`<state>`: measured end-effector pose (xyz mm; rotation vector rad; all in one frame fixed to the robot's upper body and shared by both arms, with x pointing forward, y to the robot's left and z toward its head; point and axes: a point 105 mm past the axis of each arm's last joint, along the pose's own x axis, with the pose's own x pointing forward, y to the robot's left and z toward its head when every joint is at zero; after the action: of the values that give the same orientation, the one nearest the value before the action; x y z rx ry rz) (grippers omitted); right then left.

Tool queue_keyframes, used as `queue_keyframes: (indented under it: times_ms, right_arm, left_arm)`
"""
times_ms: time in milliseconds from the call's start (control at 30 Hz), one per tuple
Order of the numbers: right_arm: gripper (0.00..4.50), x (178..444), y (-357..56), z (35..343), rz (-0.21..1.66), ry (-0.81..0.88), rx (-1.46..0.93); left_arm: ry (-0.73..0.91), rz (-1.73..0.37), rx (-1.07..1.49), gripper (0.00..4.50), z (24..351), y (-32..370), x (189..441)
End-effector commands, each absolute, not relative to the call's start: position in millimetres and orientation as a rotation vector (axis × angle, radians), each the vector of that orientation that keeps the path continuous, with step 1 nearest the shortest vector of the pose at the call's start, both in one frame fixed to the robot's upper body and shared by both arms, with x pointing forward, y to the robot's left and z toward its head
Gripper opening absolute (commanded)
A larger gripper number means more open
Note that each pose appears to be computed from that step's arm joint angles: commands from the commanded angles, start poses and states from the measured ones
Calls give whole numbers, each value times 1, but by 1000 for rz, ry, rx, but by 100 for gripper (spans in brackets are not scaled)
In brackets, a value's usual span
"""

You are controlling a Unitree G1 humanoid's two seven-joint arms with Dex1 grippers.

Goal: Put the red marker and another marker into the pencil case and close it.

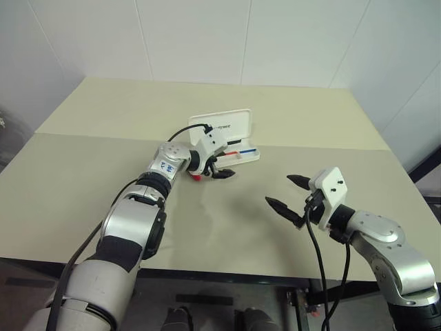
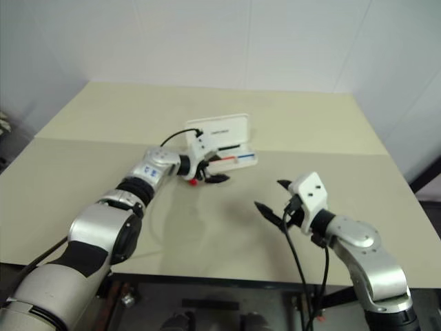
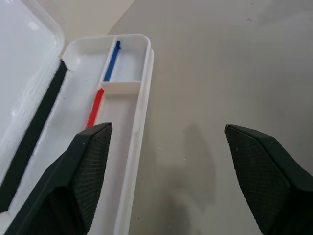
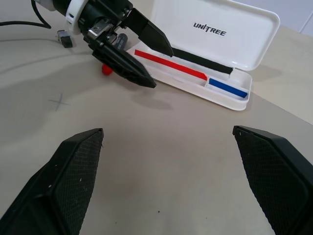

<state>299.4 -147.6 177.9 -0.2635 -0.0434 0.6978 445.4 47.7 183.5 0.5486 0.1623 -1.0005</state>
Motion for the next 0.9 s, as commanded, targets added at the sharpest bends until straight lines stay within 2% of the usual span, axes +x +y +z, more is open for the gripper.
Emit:
queue_keyframes:
  times_ms: [33, 233, 900]
  right_arm:
    - [450, 294, -153, 193, 666, -97, -290]
    - [450, 293, -155, 193, 655, -97, -292]
    - [450, 294, -153, 194, 664, -91, -295]
  left_arm:
    - [102, -968, 558, 385, 207, 40, 450]
    - [216, -925, 624, 385, 186, 51, 452]
    - [367, -804, 627, 385, 162, 70, 457]
